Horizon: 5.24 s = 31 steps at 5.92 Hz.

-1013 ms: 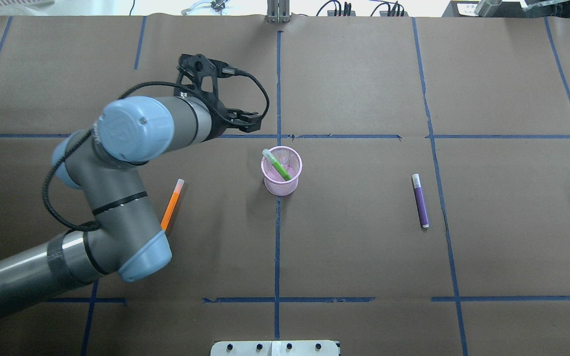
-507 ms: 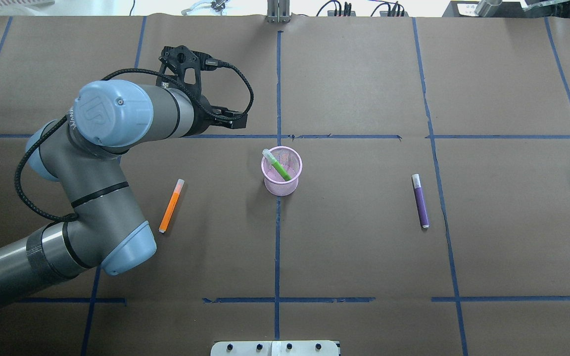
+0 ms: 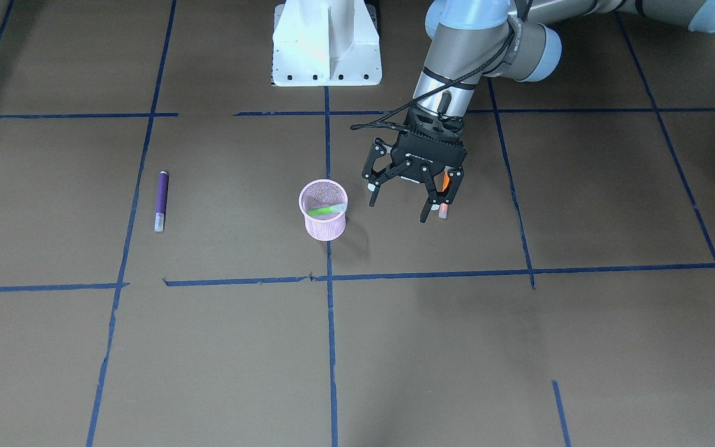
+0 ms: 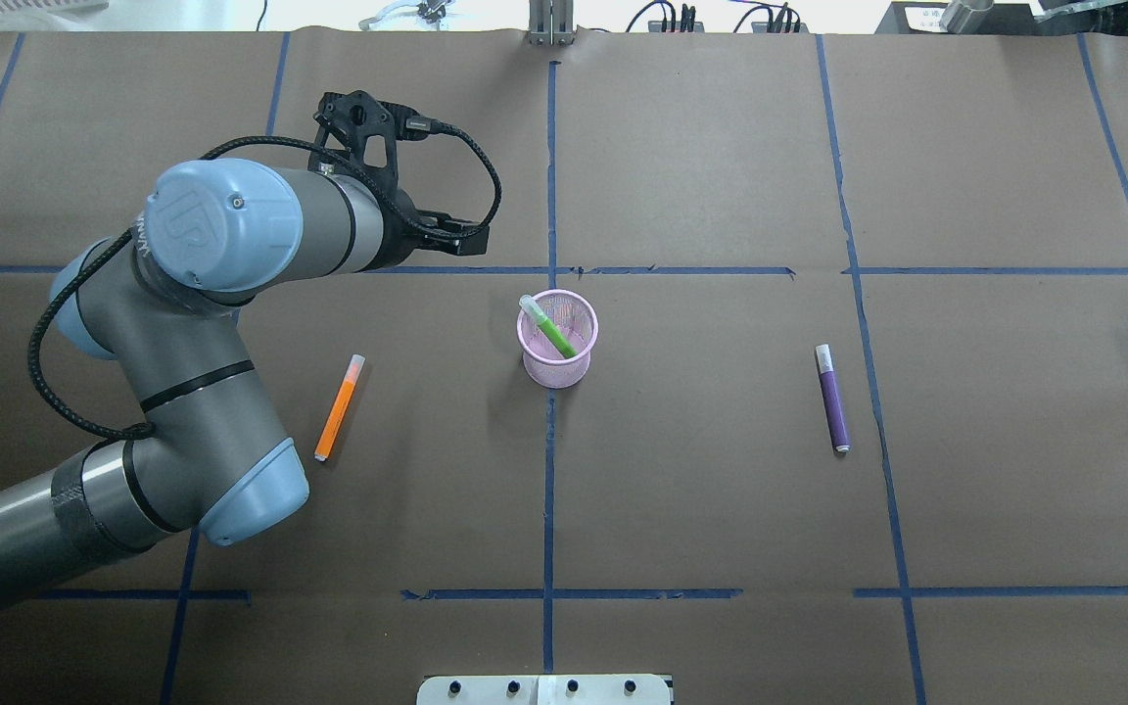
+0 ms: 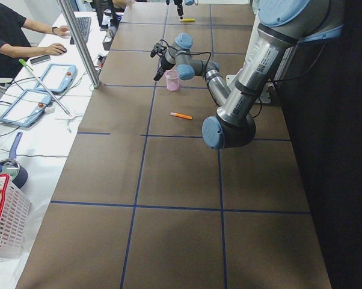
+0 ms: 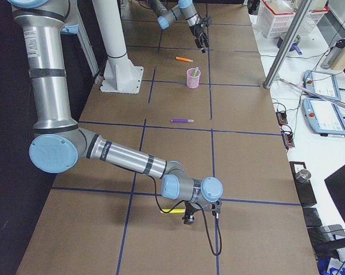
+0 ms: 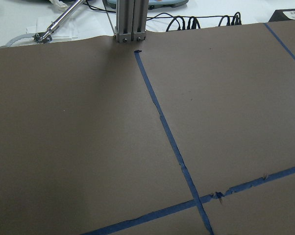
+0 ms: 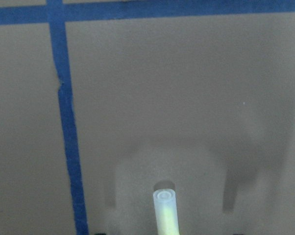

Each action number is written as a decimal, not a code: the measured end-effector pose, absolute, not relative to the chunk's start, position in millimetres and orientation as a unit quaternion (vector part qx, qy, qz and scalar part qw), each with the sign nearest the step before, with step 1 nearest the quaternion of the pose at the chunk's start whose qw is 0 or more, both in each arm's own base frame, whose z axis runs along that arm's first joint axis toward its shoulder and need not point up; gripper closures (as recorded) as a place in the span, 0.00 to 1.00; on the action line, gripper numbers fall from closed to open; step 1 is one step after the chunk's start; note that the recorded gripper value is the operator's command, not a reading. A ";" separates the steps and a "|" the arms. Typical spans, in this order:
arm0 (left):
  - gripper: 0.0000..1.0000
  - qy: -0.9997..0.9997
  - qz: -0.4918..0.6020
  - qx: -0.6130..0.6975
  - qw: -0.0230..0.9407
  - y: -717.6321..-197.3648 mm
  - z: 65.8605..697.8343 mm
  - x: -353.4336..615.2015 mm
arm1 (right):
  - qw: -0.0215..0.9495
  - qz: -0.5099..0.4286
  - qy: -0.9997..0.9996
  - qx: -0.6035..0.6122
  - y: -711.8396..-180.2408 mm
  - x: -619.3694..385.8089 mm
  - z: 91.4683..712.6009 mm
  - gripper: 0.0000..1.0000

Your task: Collect pens into pen holder

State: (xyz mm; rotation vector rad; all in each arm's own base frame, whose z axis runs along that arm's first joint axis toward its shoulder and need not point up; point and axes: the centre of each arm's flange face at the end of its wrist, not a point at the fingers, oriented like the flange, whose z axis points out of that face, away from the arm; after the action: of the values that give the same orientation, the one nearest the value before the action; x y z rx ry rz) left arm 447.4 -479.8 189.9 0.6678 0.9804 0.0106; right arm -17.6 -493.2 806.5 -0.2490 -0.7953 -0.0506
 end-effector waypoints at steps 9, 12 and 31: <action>0.10 0.465 0.003 0.317 0.827 -479.8 188.6 446.3 | 0.912 -0.026 -0.383 -0.142 -481.0 -25.4 823.7 1.00; 0.10 0.467 0.002 0.317 0.826 -479.0 187.0 445.7 | 0.916 -0.047 -0.393 -0.068 -497.8 -27.3 742.7 1.00; 0.10 0.477 0.006 0.328 0.815 -474.3 223.5 440.9 | 0.814 0.218 -0.405 0.354 -396.3 -536.8 143.2 0.02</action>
State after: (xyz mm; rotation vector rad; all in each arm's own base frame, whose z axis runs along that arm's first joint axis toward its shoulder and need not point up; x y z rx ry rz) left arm 440.9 -474.3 223.5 0.6990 1.0175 0.0131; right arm -536.8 -396.3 143.2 0.7554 -0.8641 0.4649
